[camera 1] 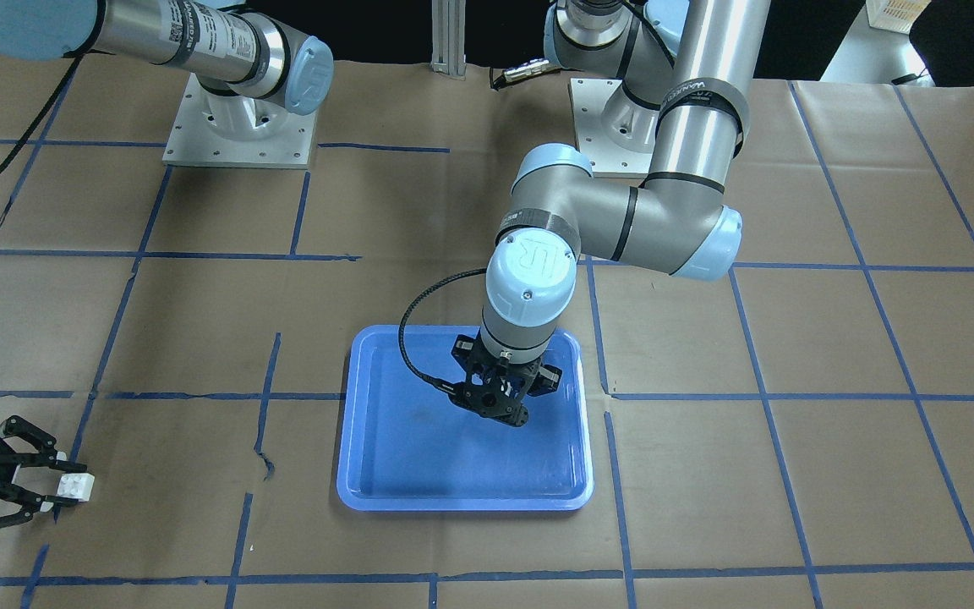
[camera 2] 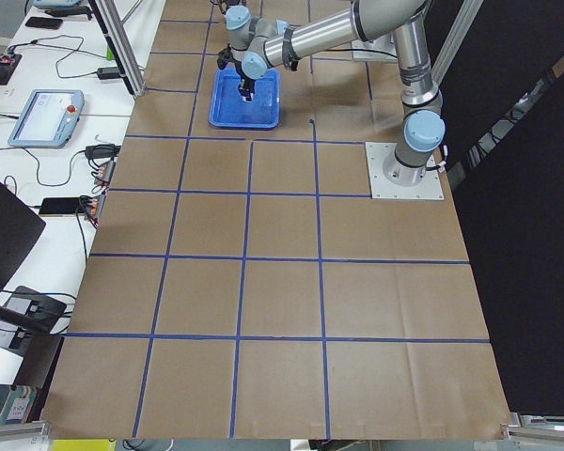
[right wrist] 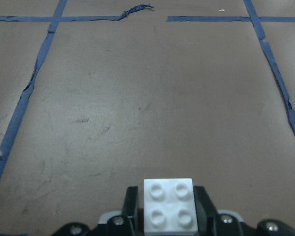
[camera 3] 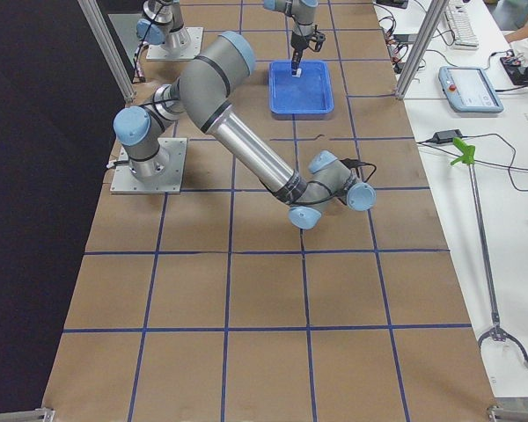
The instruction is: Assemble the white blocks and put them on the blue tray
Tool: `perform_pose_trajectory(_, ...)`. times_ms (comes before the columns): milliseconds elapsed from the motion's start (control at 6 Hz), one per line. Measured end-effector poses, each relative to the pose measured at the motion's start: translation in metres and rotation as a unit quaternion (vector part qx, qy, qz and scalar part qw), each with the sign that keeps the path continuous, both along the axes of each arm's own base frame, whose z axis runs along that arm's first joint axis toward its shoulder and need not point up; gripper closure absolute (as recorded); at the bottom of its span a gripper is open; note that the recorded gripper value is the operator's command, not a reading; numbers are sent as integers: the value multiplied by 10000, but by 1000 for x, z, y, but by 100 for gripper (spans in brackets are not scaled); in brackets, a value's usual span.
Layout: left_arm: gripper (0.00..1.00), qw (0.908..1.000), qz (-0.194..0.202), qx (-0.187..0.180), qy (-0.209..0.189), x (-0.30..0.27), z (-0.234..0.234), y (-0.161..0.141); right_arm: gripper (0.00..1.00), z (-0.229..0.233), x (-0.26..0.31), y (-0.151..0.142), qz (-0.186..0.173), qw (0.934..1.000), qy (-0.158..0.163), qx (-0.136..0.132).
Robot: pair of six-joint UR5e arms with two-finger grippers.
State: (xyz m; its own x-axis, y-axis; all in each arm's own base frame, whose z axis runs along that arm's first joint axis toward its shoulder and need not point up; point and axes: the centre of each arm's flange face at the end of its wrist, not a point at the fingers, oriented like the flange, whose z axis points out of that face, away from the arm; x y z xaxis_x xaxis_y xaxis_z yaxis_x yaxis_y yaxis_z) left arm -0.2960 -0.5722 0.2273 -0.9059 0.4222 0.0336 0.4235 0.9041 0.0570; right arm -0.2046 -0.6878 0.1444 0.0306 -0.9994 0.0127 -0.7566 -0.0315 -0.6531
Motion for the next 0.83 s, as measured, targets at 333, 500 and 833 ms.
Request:
perform_pose_trajectory(333,100,9779,-2088,-82,84,-16,-1,8,70,7,-3,-2,47,9998,182,-100)
perform_pose_trajectory(500,96,9552,-2945,-273,128,-29,-2,13,70,22,-5,-3,49,9994,286,-192)
perform_pose_trajectory(833,96,9004,-4278,-784,141,-41,-26,13,70,74,1,3,-90,9985,457,-277)
